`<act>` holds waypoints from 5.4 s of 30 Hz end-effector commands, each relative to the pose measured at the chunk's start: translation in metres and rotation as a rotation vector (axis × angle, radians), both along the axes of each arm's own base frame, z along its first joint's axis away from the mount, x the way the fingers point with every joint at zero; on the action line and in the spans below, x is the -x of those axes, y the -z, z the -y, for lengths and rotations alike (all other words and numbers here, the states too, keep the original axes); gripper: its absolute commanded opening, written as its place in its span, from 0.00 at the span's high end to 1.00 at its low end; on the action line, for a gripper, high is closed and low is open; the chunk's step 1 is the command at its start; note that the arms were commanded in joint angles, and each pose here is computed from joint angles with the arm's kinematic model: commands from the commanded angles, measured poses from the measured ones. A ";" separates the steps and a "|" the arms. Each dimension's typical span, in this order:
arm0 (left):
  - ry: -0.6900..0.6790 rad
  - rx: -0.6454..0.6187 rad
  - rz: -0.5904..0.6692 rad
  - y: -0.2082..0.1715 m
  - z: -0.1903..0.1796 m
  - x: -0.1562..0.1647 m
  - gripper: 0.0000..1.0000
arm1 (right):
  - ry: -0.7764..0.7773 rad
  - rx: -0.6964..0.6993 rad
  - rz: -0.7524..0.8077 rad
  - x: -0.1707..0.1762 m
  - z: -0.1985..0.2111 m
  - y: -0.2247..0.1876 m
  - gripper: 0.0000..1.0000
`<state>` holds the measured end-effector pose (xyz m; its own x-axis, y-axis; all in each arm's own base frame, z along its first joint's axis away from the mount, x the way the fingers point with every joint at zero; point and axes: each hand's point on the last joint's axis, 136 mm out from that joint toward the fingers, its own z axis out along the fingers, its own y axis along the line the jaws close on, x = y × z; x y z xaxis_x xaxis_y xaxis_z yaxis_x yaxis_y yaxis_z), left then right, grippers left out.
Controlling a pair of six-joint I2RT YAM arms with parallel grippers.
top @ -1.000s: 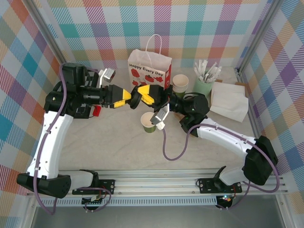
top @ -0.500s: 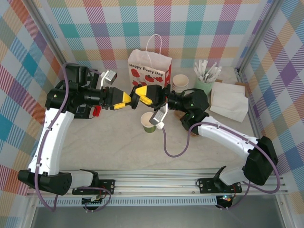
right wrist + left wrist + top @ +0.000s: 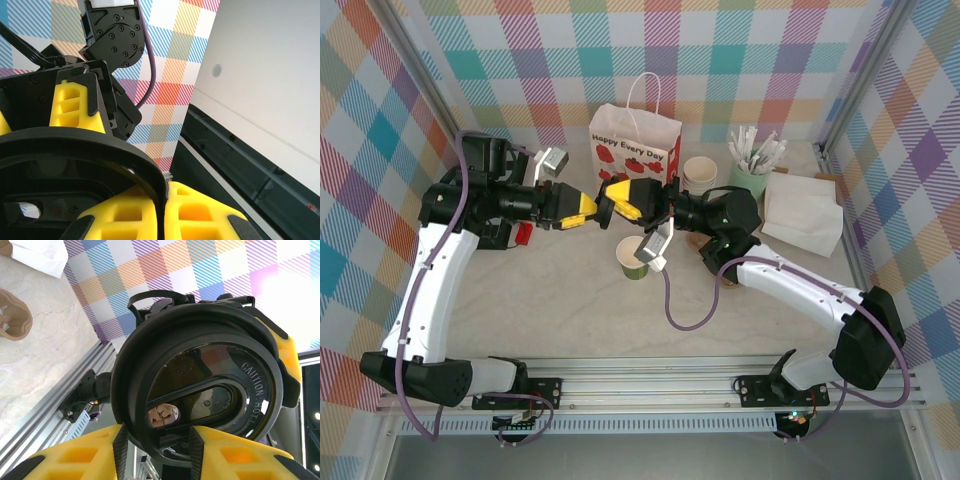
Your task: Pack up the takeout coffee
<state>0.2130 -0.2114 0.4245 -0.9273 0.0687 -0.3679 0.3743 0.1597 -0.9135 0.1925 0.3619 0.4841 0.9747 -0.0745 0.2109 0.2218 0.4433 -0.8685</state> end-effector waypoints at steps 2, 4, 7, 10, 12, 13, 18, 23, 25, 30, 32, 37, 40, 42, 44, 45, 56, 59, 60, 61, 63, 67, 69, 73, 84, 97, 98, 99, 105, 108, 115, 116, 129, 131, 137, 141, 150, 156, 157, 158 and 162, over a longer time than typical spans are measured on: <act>-0.012 -0.006 0.021 -0.004 0.000 -0.005 0.61 | -0.068 -0.040 0.044 0.020 0.002 -0.020 1.00; -0.026 -0.014 0.023 -0.004 -0.001 -0.008 0.64 | -0.062 -0.050 0.046 0.019 0.003 -0.021 1.00; -0.056 -0.024 0.022 -0.003 -0.003 -0.015 0.61 | -0.050 -0.062 0.050 0.019 0.006 -0.024 1.00; -0.058 -0.016 0.022 -0.004 -0.003 -0.018 0.61 | -0.036 -0.072 0.053 0.019 0.008 -0.026 1.00; -0.056 -0.015 0.017 -0.005 -0.003 -0.017 0.62 | -0.028 -0.078 0.056 0.018 0.008 -0.027 1.00; -0.055 -0.014 0.018 -0.005 -0.003 -0.017 0.62 | -0.026 -0.078 0.054 0.017 0.008 -0.027 1.00; -0.090 -0.031 0.001 -0.002 -0.004 -0.020 0.64 | 0.007 -0.080 0.064 0.009 0.003 -0.024 1.00; -0.112 -0.040 -0.020 0.002 -0.005 -0.024 0.67 | 0.006 -0.081 0.069 0.009 0.002 -0.025 1.00; -0.122 -0.045 -0.024 0.003 -0.005 -0.026 0.67 | 0.001 -0.080 0.070 0.010 0.002 -0.026 1.00; -0.126 -0.047 -0.051 0.008 -0.004 -0.030 0.66 | -0.004 -0.088 0.080 0.012 0.002 -0.026 1.00; -0.138 -0.051 -0.054 0.009 -0.006 -0.032 0.66 | -0.004 -0.088 0.082 0.012 0.002 -0.027 1.00; -0.119 -0.021 -0.038 0.001 -0.008 -0.028 0.66 | 0.003 -0.086 0.076 0.011 0.003 -0.027 1.00; -0.080 0.008 -0.019 -0.004 -0.007 -0.018 0.66 | 0.008 -0.081 0.073 0.009 0.000 -0.025 1.00; -0.078 0.007 -0.023 -0.002 -0.007 -0.016 0.67 | 0.006 -0.083 0.070 0.007 -0.002 -0.025 1.00; -0.074 0.009 -0.030 0.000 -0.007 -0.014 0.69 | 0.002 -0.083 0.068 0.006 -0.004 -0.025 1.00; -0.073 0.008 -0.033 0.001 -0.007 -0.014 0.71 | 0.001 -0.083 0.069 0.005 -0.005 -0.024 1.00; -0.053 0.004 -0.035 0.004 -0.006 -0.014 1.00 | -0.004 -0.067 0.052 0.004 -0.009 -0.021 1.00; -0.081 -0.025 -0.014 0.007 -0.008 -0.016 1.00 | 0.021 -0.042 0.022 -0.002 -0.011 -0.015 1.00; -0.100 -0.043 -0.006 0.010 -0.009 -0.019 1.00 | 0.040 -0.022 -0.002 -0.005 -0.012 -0.011 0.96; -0.136 -0.077 0.003 0.016 -0.011 -0.023 1.00 | 0.070 0.015 -0.061 -0.014 -0.013 -0.002 0.80; -0.233 -0.187 0.017 0.035 -0.021 -0.035 1.00 | 0.156 0.077 -0.255 -0.035 -0.007 0.018 0.45; -0.436 -0.431 -0.021 0.087 -0.049 -0.064 1.00 | 0.412 0.190 -0.942 -0.086 0.040 0.087 0.00; -0.523 -0.603 -0.043 0.116 -0.066 -0.073 1.00 | 0.498 0.132 -1.273 -0.099 0.077 0.118 0.00; -0.510 -0.912 -0.037 0.163 -0.063 -0.076 1.00 | 0.570 -0.357 -2.067 -0.125 0.155 0.172 0.00; -0.367 -1.185 -0.073 0.238 0.004 -0.094 1.00 | 0.259 -0.555 -3.182 -0.102 0.114 0.302 0.00; -0.330 -1.201 -0.085 0.261 0.024 -0.107 1.00 | 0.198 -0.336 -3.299 -0.096 0.084 0.335 0.12; -0.330 -1.208 -0.087 0.263 0.023 -0.107 1.00 | 0.198 -0.336 -3.295 -0.097 0.083 0.337 0.13; -0.326 -1.210 -0.085 0.264 0.023 -0.107 1.00 | 0.191 -0.339 -3.291 -0.098 0.082 0.339 0.16; -0.314 -1.220 -0.087 0.271 0.024 -0.107 1.00 | 0.120 -0.324 -3.283 -0.102 0.075 0.341 0.24; -0.318 -1.204 -0.080 0.272 0.027 -0.110 1.00 | 0.138 -0.331 -3.280 -0.101 0.076 0.345 0.27; -0.309 -1.195 -0.089 0.277 0.030 -0.110 1.00 | 0.172 -0.340 -3.282 -0.100 0.077 0.355 0.39; -0.307 -1.196 -0.090 0.277 0.030 -0.110 1.00 | 0.174 -0.343 -3.285 -0.100 0.077 0.356 0.40; -0.272 -1.209 -0.097 0.283 0.029 -0.104 1.00 | 0.180 -0.332 -3.292 -0.100 0.070 0.362 0.46; -0.268 -1.218 -0.099 0.285 0.029 -0.103 1.00 | 0.175 -0.323 -3.295 -0.100 0.068 0.363 0.48; -0.261 -1.228 -0.095 0.288 0.029 -0.102 1.00 | 0.175 -0.314 -3.303 -0.100 0.063 0.365 0.50; -0.244 -1.215 -0.102 0.292 0.032 -0.100 1.00 | 0.202 -0.328 -3.317 -0.100 0.062 0.372 0.52; -0.239 -1.281 -0.104 0.308 0.020 -0.094 1.00 | 0.411 -0.374 -3.351 -0.090 0.070 0.394 0.53; -0.228 -1.308 -0.134 0.329 0.009 -0.079 1.00 | 0.736 -0.454 -3.389 -0.064 0.098 0.448 0.62; -0.223 -1.315 -0.144 0.335 0.008 -0.077 1.00 | 0.809 -0.466 -3.397 -0.058 0.104 0.460 0.62; -0.218 -1.320 -0.150 0.339 0.007 -0.075 1.00 | 0.865 -0.483 -3.401 -0.054 0.109 0.470 0.63; -0.171 -1.383 -0.190 0.372 -0.002 -0.065 1.00 | 1.067 -0.561 -3.407 -0.037 0.129 0.501 0.66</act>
<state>0.3188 -0.2361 0.1274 -0.9728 0.1011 -0.2086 0.1378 0.9758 -0.1696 0.2876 0.2971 0.0954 -0.9931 0.1174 -0.0030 0.0694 0.6070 0.7917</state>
